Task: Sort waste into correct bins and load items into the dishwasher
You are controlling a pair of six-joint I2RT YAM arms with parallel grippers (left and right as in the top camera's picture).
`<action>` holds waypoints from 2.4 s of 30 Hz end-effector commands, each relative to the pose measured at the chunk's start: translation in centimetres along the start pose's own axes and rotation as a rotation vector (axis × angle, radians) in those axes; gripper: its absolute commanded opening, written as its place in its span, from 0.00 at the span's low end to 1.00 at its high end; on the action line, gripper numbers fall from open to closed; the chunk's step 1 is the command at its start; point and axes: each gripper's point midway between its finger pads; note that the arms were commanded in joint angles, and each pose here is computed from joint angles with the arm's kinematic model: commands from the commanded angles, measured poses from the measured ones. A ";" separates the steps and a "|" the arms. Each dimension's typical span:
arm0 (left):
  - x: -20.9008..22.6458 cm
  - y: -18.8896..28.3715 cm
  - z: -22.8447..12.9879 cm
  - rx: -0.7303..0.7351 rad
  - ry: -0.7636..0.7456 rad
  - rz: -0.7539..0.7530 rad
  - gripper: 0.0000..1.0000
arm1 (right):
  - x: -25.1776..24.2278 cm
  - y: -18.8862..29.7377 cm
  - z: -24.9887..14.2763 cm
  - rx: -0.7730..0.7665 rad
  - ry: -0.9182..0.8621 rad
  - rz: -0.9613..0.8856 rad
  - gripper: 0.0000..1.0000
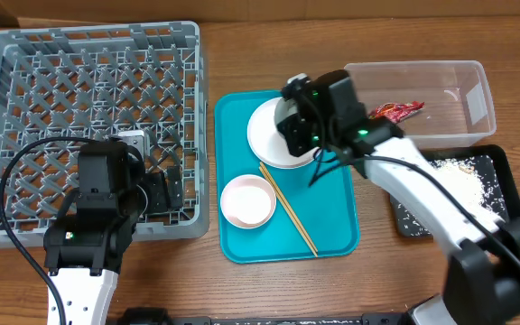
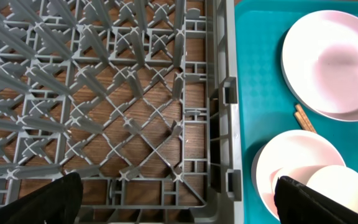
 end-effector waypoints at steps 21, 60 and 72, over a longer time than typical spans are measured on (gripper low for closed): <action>-0.3 0.6 1.0 -0.026 0.005 -0.014 1.00 | 0.0 -2.7 -1.1 0.097 -0.012 -0.010 0.55; -0.3 0.6 1.0 -0.028 0.005 -0.014 1.00 | 4.5 -1.7 -14.8 0.515 -0.184 -0.101 0.16; -1.0 0.6 1.2 -0.035 0.004 -0.054 1.00 | 3.6 2.3 -5.4 0.274 -0.267 -0.062 0.04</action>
Point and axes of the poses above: each gripper's point midway between its finger pads, its own y axis back along the fingers, its own x axis along the line the jaws close on, z = x × y, and after that the axes turned 11 degrees about -y, right-handed
